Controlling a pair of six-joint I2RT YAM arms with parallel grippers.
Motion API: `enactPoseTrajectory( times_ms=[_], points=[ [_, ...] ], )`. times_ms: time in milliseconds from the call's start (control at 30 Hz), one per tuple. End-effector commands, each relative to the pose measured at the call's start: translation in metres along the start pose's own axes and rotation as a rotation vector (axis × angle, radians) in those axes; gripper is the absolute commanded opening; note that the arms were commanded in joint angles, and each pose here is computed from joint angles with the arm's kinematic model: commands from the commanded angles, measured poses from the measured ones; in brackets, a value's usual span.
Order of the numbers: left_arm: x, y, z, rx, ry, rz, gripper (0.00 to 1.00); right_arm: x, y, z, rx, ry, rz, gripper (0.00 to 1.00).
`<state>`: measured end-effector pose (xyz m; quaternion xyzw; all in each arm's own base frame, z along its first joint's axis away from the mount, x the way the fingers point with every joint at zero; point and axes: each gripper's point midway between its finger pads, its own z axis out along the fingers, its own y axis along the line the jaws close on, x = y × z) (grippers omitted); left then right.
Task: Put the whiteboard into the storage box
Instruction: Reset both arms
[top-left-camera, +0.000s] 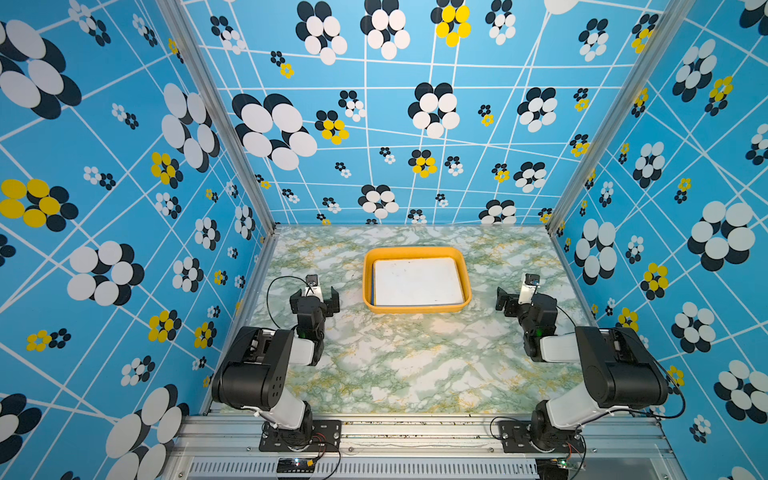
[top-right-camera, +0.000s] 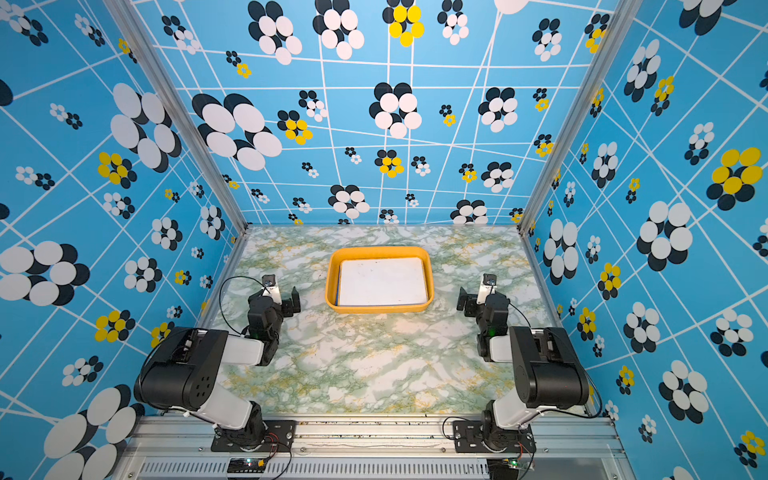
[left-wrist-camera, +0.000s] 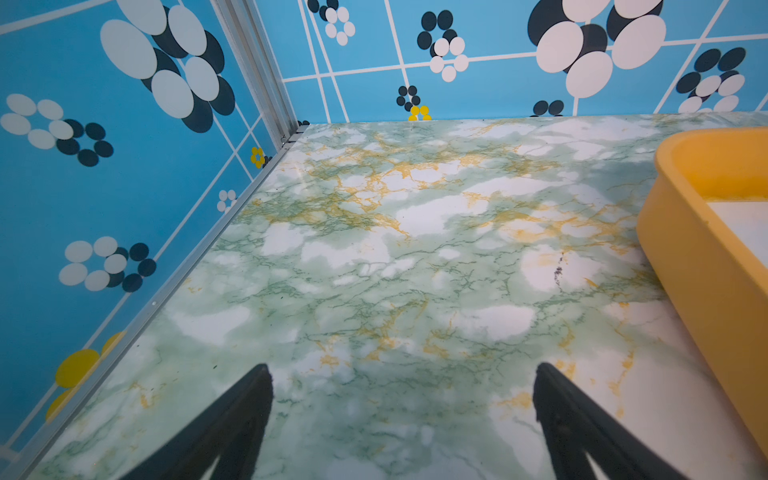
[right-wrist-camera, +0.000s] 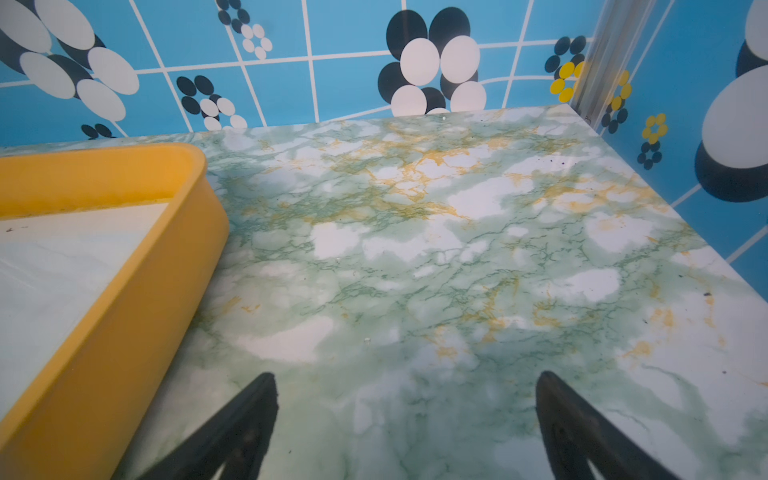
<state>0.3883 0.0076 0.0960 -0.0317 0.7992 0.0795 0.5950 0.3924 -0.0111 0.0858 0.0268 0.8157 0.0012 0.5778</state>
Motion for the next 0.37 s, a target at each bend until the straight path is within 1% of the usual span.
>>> enactPoseTrajectory(
  times_ms=[0,333],
  points=[
    [-0.0067,0.0006,0.0027,-0.001,-0.012,-0.017,0.99,-0.0090,0.0066,0.0006,-0.032,-0.017,-0.015,0.99],
    [-0.0058,0.0007,0.0037,0.007,-0.005,-0.022,0.99,-0.0091,0.0069,0.0007,-0.034,-0.018,-0.016,0.99]
  ],
)
